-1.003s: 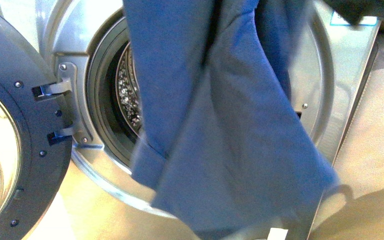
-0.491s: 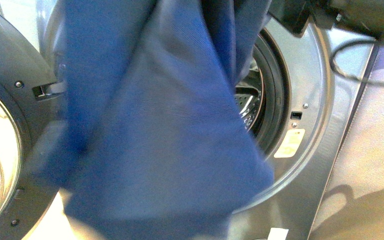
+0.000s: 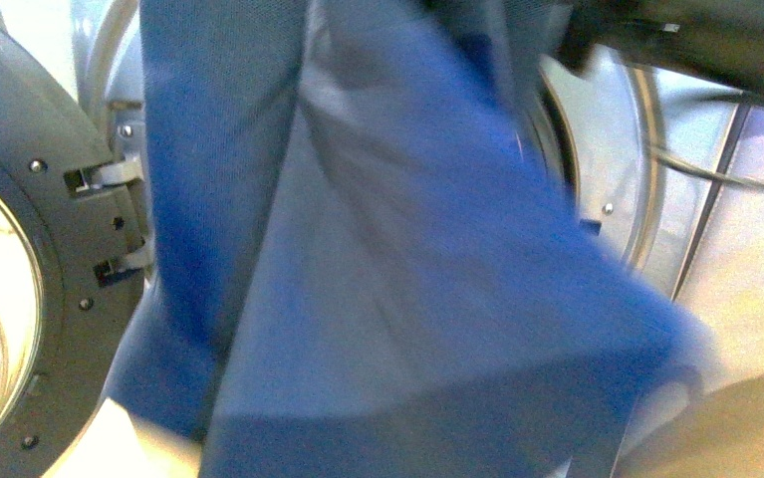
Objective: Collect clothes from washing machine
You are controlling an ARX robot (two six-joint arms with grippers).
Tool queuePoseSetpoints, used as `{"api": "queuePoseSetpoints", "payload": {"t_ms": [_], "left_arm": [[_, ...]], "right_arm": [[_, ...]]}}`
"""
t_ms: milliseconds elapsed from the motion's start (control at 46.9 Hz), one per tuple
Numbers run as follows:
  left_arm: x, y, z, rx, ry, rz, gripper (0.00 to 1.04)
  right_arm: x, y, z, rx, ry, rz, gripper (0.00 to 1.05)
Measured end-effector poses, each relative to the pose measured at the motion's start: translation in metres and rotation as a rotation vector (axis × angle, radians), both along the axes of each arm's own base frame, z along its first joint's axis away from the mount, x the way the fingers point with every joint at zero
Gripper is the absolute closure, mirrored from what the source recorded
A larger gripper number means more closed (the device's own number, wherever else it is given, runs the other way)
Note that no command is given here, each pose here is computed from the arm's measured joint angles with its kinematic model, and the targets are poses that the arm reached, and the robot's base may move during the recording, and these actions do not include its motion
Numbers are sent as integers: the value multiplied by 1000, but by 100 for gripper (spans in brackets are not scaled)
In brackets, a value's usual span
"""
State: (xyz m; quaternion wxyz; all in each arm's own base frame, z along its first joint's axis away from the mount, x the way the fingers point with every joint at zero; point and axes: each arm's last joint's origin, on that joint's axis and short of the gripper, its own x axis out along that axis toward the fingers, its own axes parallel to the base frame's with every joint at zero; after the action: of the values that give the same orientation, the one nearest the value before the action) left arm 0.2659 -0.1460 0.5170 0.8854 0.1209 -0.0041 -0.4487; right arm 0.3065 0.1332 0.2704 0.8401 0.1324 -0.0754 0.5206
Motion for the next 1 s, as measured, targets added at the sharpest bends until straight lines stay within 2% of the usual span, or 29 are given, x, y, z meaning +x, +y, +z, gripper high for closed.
{"api": "queuePoseSetpoints", "payload": {"t_ms": [192, 384, 534, 576, 790, 1003], "left_arm": [[1, 0, 0, 4, -4, 2, 97], [1, 0, 0, 5, -5, 4, 97], [1, 0, 0, 6, -6, 4, 97], [1, 0, 0, 6, -5, 4, 94], [0, 0, 0, 4, -8, -3, 63], [0, 0, 1, 2, -10, -6, 32]], "right_arm": [[19, 16, 9, -1, -7, -60, 8], [22, 19, 10, -9, 10, -131, 41], [24, 15, 9, -2, 13, -164, 61], [24, 13, 9, 1, 14, -175, 66], [30, -6, 8, 38, 41, -262, 93], [29, -41, 19, 121, 54, -362, 98]]}}
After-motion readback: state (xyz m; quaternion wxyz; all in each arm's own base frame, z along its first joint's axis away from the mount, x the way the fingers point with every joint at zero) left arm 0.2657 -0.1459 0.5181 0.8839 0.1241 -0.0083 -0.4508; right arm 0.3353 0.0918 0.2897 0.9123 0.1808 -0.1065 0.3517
